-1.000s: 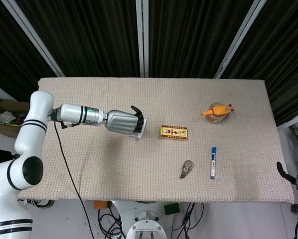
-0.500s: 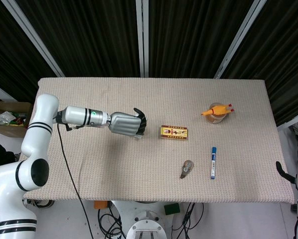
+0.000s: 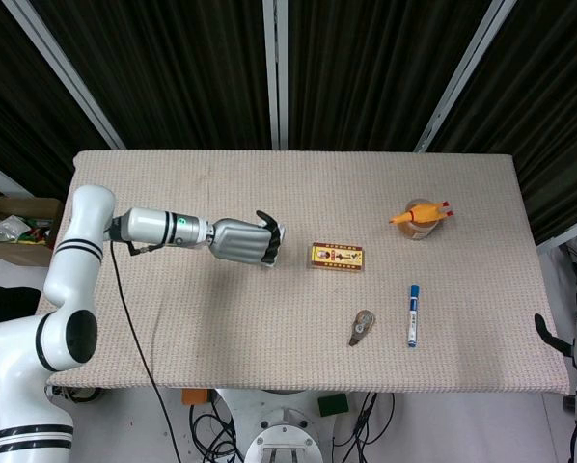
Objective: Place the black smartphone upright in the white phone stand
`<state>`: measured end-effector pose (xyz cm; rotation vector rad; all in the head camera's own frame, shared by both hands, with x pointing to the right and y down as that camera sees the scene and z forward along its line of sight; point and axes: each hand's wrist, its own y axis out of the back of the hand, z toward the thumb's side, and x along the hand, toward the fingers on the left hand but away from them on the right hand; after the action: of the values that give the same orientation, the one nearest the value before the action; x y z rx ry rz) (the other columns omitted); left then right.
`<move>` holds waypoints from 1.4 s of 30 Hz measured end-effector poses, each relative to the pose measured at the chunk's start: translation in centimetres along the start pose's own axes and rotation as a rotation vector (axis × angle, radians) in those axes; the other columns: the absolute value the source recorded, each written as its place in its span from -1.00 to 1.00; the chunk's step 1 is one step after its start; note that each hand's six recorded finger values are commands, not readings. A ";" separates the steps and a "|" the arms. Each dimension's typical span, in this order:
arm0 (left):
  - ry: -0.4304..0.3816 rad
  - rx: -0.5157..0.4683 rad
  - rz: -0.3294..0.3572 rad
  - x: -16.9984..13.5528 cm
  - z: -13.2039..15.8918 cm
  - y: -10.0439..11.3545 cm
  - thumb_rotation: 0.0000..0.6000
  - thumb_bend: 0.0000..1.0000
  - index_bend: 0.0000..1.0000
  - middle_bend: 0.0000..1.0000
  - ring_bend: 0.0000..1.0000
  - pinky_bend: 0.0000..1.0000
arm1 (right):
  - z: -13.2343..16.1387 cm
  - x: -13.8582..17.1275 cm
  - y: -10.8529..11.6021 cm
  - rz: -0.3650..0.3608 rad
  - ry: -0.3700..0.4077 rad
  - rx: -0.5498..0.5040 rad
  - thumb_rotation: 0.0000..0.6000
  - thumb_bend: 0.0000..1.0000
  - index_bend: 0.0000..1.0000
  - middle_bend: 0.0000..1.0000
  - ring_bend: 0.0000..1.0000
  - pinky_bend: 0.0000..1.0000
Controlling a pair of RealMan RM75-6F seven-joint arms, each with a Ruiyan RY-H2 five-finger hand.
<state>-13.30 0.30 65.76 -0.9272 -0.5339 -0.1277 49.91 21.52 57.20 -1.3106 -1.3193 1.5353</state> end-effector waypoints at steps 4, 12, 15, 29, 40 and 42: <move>0.001 -0.008 0.001 -0.1 0.2 0.0 1.00 -0.30 0.51 0.41 -0.06 0.11 | -0.1 0.0 -0.1 0.003 -0.007 0.001 1.00 -0.41 -1.00 -1.00 -1.00 -1.00; 0.004 -0.020 -0.001 0.1 0.5 -0.2 1.00 -0.30 0.50 0.40 -0.07 0.10 | -0.2 0.1 -0.3 0.008 -0.011 0.003 1.00 -0.41 -1.00 -1.00 -1.00 -1.00; 0.007 -0.026 -0.001 0.2 0.6 -0.2 1.00 -0.30 0.50 0.39 -0.08 0.09 | -0.4 0.0 -0.4 0.011 -0.016 0.002 1.00 -0.41 -1.00 -1.00 -1.00 -1.00; 0.042 -0.045 -0.029 0.6 0.1 -0.8 1.00 -0.30 -0.08 -0.16 -0.42 -0.16 | -0.7 0.1 -0.7 0.021 -0.023 0.001 1.00 -0.41 -1.00 -1.00 -1.00 -1.00; 0.056 -0.056 -0.079 0.2 -0.1 -1.8 1.00 -0.34 -0.71 -0.62 -0.62 -0.32 | -0.8 0.0 -0.7 0.022 -0.021 0.001 1.00 -0.41 -1.00 -1.00 -1.00 -1.00; 0.071 -0.059 -0.085 0.2 -0.4 -1.9 1.00 -0.34 -0.82 -0.71 -0.67 -0.36 | -0.8 0.0 -0.6 0.020 -0.022 0.002 1.00 -0.41 -1.00 -1.00 -1.00 -1.00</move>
<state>-13.66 -1.14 67.09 -0.9538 -0.5058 -0.2539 50.59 21.85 57.85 -1.3133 -1.3215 1.5684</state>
